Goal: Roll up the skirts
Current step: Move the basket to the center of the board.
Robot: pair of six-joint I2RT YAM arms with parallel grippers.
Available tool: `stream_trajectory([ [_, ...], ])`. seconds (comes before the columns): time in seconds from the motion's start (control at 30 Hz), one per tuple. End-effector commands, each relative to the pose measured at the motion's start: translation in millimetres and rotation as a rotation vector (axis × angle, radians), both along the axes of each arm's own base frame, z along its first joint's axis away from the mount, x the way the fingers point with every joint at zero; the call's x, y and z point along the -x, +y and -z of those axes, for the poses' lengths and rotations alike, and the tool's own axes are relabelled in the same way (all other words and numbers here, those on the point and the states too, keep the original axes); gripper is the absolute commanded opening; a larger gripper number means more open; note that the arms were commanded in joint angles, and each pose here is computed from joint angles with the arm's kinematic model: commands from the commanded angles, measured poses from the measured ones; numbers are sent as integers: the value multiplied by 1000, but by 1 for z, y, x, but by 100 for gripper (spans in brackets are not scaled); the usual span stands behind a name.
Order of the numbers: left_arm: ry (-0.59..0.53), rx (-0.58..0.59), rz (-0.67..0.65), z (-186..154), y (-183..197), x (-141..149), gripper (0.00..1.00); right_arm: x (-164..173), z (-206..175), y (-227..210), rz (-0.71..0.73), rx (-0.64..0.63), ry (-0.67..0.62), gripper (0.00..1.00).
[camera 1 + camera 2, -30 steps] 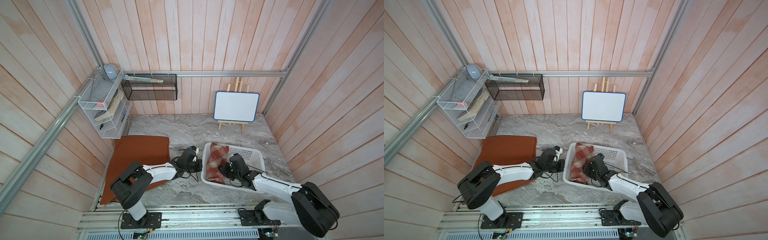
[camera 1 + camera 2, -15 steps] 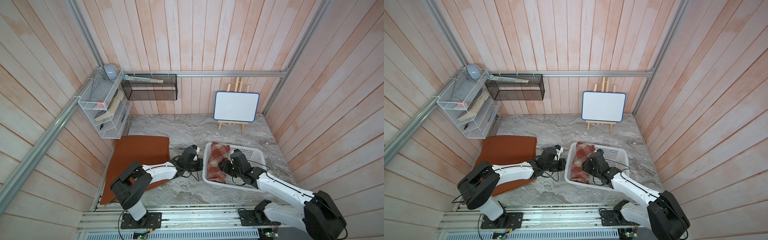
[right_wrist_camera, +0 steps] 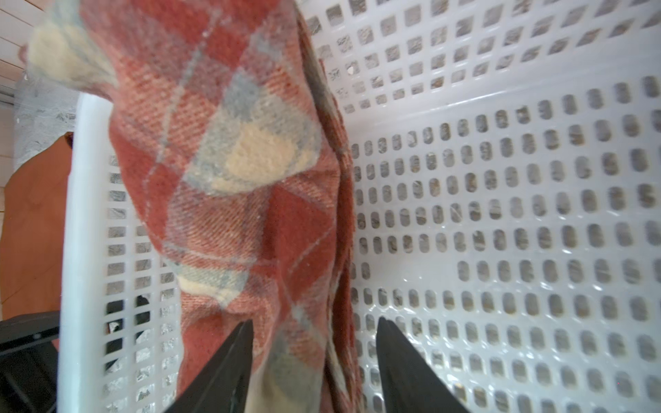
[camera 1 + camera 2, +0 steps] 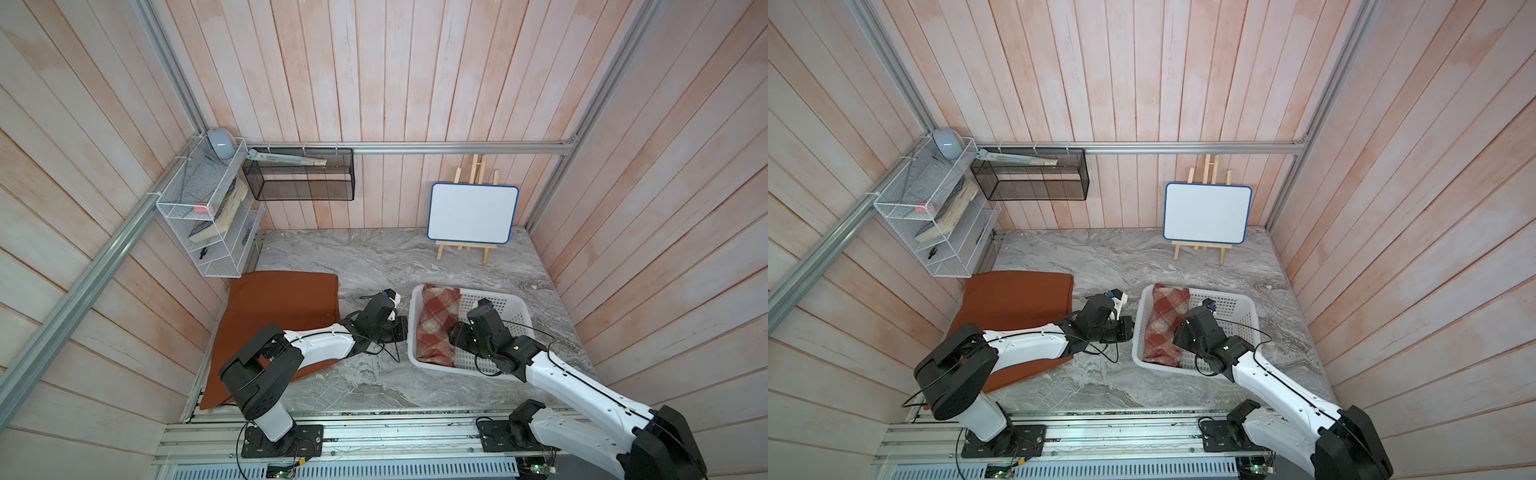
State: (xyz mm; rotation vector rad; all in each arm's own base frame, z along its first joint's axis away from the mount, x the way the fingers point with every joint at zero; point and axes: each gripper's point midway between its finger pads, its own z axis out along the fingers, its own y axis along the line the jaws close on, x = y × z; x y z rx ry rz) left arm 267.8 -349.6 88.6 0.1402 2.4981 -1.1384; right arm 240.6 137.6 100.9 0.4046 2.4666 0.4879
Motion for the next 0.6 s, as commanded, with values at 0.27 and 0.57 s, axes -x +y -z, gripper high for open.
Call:
stream_trajectory([
  [0.27,29,130,108,-12,-80,44,0,-8,-133,-88,198,253,-331,57],
  [0.57,-46,172,164,-24,-140,20,0,3,-151,-110,257,233,-395,57],
])
